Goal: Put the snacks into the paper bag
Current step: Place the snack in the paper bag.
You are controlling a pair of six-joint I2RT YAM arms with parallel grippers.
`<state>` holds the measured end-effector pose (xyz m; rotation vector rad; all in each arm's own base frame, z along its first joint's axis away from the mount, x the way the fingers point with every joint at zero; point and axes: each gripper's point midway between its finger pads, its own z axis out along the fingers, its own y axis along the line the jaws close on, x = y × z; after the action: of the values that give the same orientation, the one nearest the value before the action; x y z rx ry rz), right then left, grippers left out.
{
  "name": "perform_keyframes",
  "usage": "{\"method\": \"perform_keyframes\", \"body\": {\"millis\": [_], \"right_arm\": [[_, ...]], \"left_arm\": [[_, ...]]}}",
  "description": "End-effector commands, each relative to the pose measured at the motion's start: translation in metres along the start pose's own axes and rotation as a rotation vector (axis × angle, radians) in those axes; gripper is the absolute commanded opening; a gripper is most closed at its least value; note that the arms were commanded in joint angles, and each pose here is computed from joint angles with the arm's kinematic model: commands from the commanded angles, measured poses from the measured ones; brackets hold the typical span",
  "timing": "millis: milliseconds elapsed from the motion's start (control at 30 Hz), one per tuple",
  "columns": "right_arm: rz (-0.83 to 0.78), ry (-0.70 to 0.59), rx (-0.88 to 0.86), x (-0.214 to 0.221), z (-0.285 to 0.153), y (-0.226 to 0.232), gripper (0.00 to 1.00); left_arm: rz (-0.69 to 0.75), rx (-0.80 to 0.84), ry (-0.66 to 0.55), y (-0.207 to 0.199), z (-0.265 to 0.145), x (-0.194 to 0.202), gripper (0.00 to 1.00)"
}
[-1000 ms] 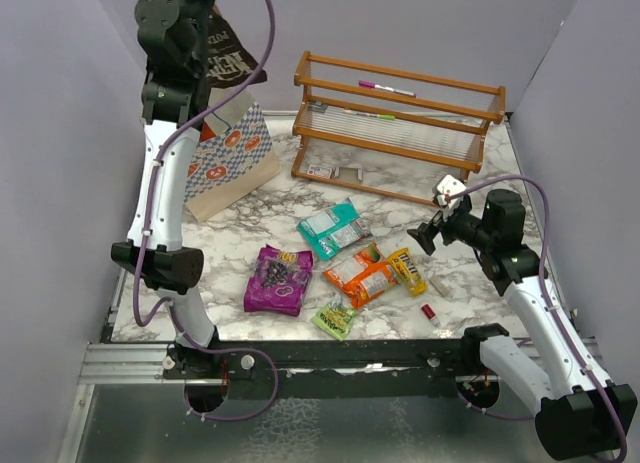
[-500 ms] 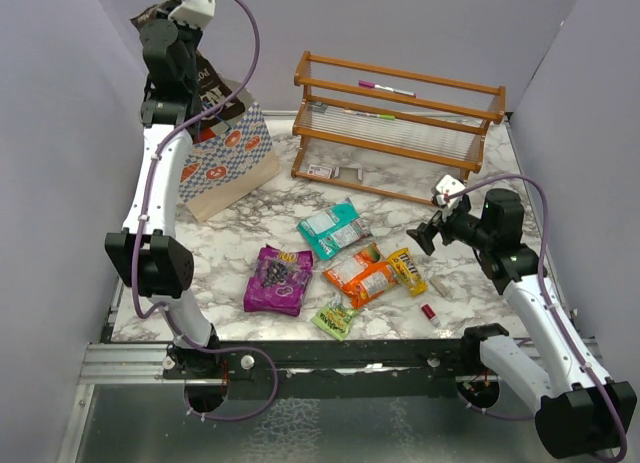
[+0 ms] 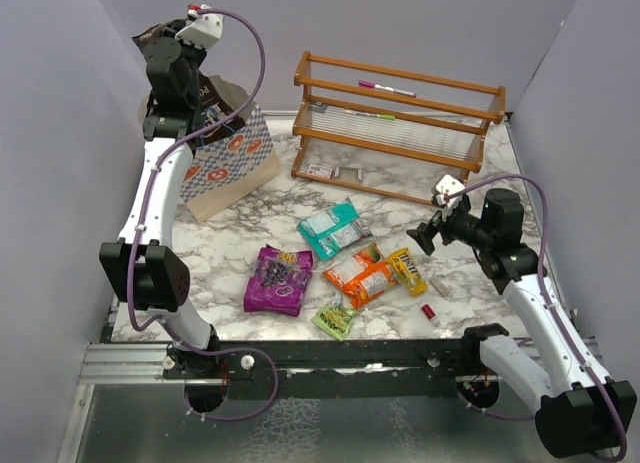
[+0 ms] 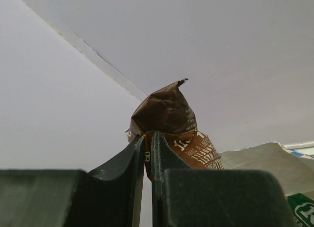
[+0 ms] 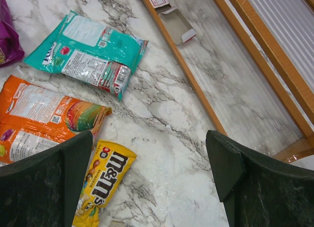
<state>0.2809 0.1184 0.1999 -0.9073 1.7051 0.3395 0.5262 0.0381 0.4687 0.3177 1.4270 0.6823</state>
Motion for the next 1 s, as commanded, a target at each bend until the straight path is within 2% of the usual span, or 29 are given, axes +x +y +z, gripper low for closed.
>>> {"method": "perform_keyframes", "body": {"millis": [0, 467, 667, 967], "right_arm": [[-0.004, 0.008, -0.014, 0.004, 0.000, 0.002, 0.99], [-0.012, -0.003, -0.014, 0.001, -0.002, 0.003, 0.99], [-0.013, -0.009, -0.025, -0.001, -0.002, 0.005, 0.99], [-0.011, -0.003, -0.030, 0.000, -0.001, 0.005, 0.99]], "left_arm": [[0.025, -0.132, -0.081, 0.044, -0.014, -0.030, 0.00], [0.094, -0.122, -0.030, 0.052, -0.005, -0.033, 0.00], [0.112, -0.042, 0.045, 0.033, 0.005, -0.015, 0.00], [0.135, 0.012, 0.074, 0.014, -0.001, 0.004, 0.00]]}}
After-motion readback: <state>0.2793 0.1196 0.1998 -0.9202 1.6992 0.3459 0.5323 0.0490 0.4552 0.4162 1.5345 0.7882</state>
